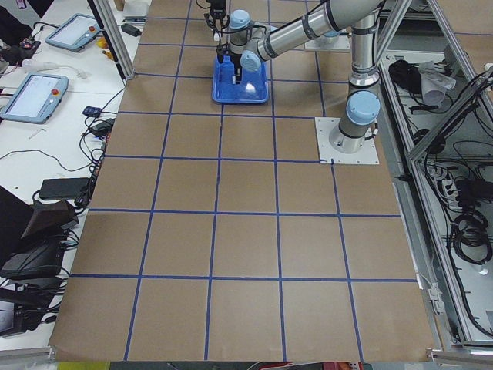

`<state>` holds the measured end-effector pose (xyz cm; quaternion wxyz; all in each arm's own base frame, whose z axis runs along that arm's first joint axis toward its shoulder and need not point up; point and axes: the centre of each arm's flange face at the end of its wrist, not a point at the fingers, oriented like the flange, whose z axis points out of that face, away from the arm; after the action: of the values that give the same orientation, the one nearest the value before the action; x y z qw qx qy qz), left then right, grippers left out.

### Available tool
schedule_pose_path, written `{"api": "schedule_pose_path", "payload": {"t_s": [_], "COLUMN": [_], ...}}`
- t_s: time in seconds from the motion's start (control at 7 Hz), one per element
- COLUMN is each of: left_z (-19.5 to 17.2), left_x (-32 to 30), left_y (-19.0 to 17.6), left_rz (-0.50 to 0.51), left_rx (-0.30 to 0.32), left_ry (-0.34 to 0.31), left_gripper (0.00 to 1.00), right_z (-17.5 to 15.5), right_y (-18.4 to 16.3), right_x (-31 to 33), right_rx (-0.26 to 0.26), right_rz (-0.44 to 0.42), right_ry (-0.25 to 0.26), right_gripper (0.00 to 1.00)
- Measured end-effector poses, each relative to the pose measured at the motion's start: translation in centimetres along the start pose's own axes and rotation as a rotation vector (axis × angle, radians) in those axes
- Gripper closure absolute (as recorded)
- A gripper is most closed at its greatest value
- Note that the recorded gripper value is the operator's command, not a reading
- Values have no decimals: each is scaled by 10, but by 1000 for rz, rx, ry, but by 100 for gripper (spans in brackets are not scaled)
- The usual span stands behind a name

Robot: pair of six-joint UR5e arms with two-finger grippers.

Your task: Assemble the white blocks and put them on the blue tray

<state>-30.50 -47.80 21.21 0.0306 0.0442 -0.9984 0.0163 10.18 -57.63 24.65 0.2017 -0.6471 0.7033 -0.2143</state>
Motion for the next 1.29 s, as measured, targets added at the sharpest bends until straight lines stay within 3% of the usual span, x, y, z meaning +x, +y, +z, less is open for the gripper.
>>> {"api": "schedule_pose_path", "payload": {"t_s": [0.43, 0.57, 0.71, 1.0, 1.14, 1.29], "left_z": [10, 12, 14, 16, 17, 17], "left_x": [11, 12, 13, 13, 13, 13], "left_y": [9, 11, 11, 11, 11, 12], "left_rz": [-17, -19, -18, -17, -20, -23], "left_rx": [-18, -22, -25, -31, -33, -36], "left_ry": [-8, -9, -9, -8, -7, -6], "left_gripper": [85, 74, 52, 46, 28, 23], "right_z": [35, 46, 54, 62, 66, 70], "right_y": [-22, -24, -25, -27, -30, -35], "right_x": [-31, -41, -50, -59, -62, -65], "right_rx": [0, 1, 4, 22, 27, 30], "right_rz": [-71, -85, -89, -84, -87, -93], "right_ry": [30, 37, 48, 55, 50, 42], "right_gripper": [100, 100, 100, 100, 100, 100]}}
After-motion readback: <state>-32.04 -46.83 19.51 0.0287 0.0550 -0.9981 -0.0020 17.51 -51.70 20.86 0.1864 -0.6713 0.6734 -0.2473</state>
